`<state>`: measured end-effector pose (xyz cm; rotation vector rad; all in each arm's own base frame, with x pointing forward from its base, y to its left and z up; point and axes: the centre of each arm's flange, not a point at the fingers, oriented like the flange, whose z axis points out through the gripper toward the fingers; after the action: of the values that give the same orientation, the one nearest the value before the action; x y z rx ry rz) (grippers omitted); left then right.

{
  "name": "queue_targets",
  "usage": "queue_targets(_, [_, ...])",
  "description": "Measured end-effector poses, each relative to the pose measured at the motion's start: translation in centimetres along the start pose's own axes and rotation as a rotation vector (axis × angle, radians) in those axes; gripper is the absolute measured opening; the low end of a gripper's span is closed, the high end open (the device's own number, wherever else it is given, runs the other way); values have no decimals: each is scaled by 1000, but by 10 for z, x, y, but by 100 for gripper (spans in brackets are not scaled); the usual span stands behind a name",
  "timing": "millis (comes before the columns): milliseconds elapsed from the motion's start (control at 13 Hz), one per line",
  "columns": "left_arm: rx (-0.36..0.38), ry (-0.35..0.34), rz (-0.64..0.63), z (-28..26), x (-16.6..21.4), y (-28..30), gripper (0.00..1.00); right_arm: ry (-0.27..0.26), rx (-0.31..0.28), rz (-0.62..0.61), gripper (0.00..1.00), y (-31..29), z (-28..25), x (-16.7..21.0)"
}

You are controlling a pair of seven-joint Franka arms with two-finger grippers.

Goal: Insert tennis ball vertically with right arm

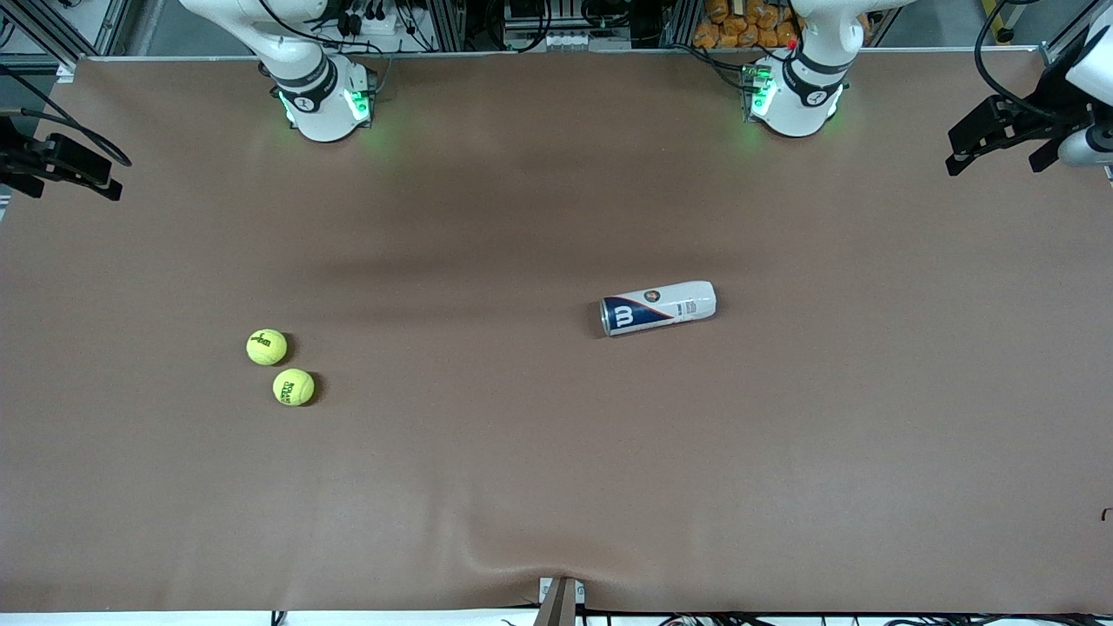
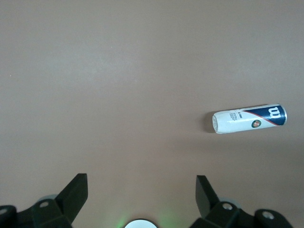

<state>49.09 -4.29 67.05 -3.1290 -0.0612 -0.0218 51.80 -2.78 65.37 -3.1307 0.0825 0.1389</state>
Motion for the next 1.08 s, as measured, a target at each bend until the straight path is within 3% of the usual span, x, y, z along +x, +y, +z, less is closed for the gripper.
queue_targets(540, [-4,11,-22,-5,6,-11,100,0,0,0,100,0,0,0])
queue_targets(1079, [-7,-14,44,6,12,21,100,0,0,0,100,0,0,0])
